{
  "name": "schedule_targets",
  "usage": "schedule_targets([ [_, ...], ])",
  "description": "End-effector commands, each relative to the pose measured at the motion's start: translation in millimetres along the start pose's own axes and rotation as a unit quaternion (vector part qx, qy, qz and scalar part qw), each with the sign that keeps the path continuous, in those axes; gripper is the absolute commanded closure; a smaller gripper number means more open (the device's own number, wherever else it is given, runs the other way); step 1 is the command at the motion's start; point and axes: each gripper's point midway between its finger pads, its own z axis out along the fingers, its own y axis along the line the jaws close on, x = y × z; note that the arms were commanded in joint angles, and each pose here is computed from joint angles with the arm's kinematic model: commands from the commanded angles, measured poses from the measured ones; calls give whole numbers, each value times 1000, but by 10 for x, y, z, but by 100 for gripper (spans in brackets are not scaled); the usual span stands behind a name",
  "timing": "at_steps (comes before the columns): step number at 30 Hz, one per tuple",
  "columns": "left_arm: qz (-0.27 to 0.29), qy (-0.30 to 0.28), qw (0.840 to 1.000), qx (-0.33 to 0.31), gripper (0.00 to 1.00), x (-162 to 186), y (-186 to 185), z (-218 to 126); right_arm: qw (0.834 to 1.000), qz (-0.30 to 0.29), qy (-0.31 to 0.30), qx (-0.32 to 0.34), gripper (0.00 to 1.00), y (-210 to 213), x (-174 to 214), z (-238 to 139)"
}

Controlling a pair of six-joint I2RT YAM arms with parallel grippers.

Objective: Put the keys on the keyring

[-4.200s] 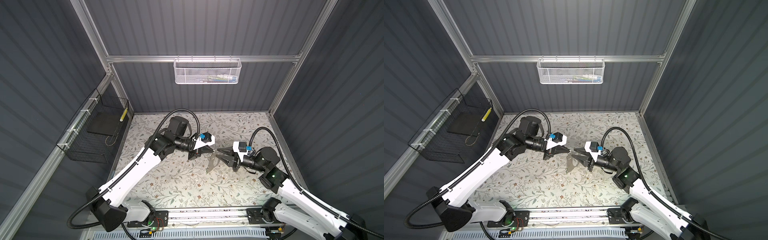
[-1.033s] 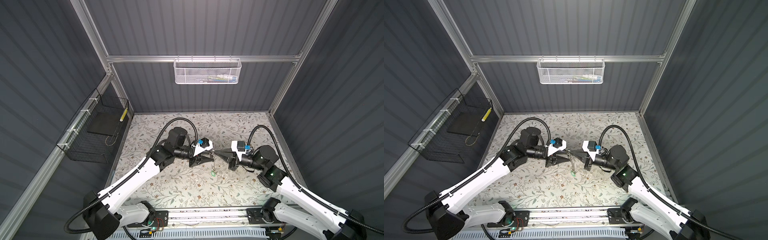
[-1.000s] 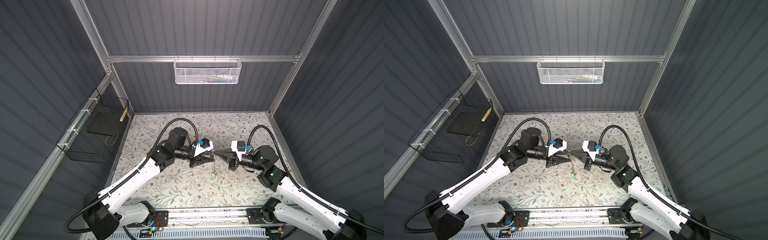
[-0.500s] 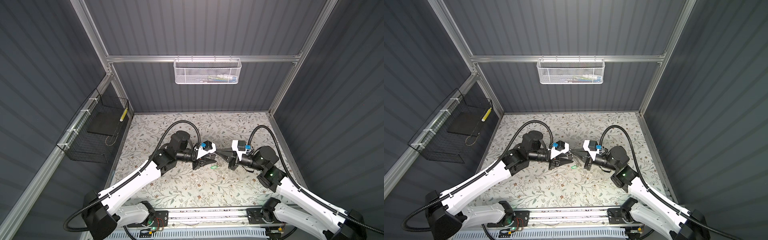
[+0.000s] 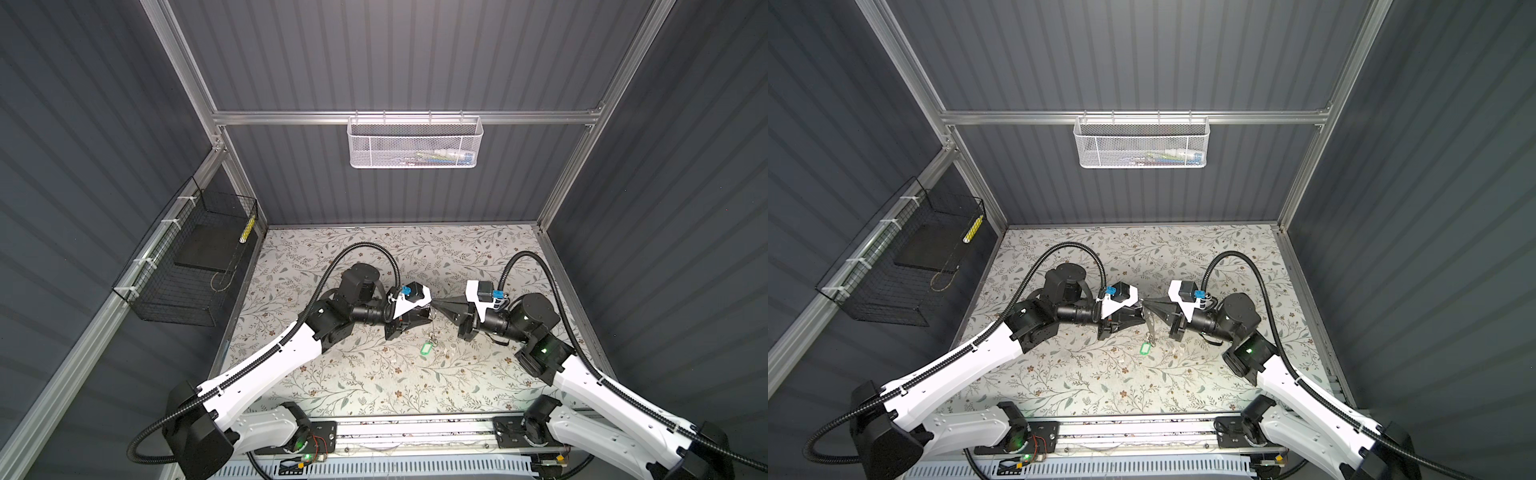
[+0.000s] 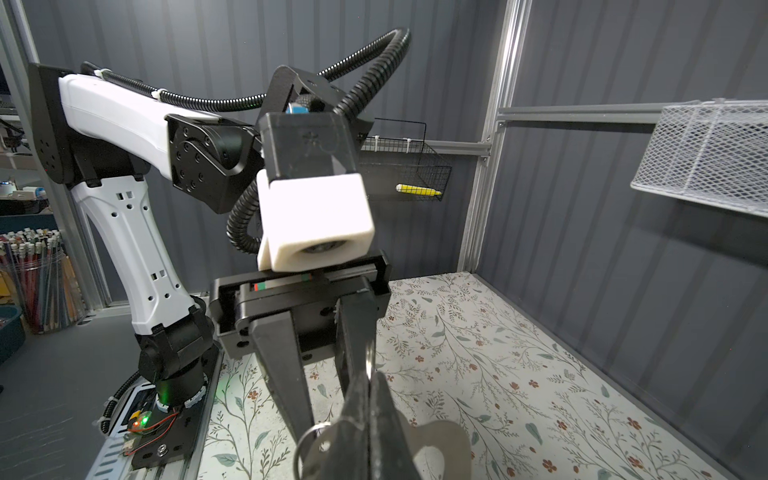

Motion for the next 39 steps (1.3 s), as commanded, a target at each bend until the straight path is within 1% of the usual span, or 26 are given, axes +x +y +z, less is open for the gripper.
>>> schedule_targets([
  [1, 7, -10, 1000, -5, 77, -52, 3, -10, 1000, -8, -19, -11, 100, 39, -94, -10],
  [4, 11, -8, 1000, -6, 78, -48, -1, -20, 1000, -9, -20, -11, 100, 39, -101, -13],
  [10, 21, -5, 1000, -10, 87, -57, -4, -48, 1000, -8, -16, -10, 100, 29, -73, -10],
  [11, 23, -4, 1000, -9, 88, -58, -7, -52, 1000, -9, -17, -9, 100, 28, -78, -14],
  [14, 28, 10, 1000, -5, 99, -45, -11, -59, 1000, -10, -14, -12, 100, 36, -72, -26],
  [15, 32, 15, 999, -3, 100, -45, -13, -63, 1000, -11, -13, -15, 100, 48, -75, -30],
  [21, 52, 51, 997, 4, 100, -53, 4, -99, 1000, -11, 4, -28, 100, 93, -34, -42],
  [27, 59, 70, 996, 12, 100, -61, 20, -95, 999, -7, 11, -35, 100, 112, -14, -44],
  [34, 76, 90, 993, -4, 100, -55, 67, -164, 999, -11, 27, -21, 100, 75, 43, -99],
  [39, 87, 106, 990, -15, 100, -73, 101, -221, 999, -3, 41, -27, 100, 78, 108, -116],
])
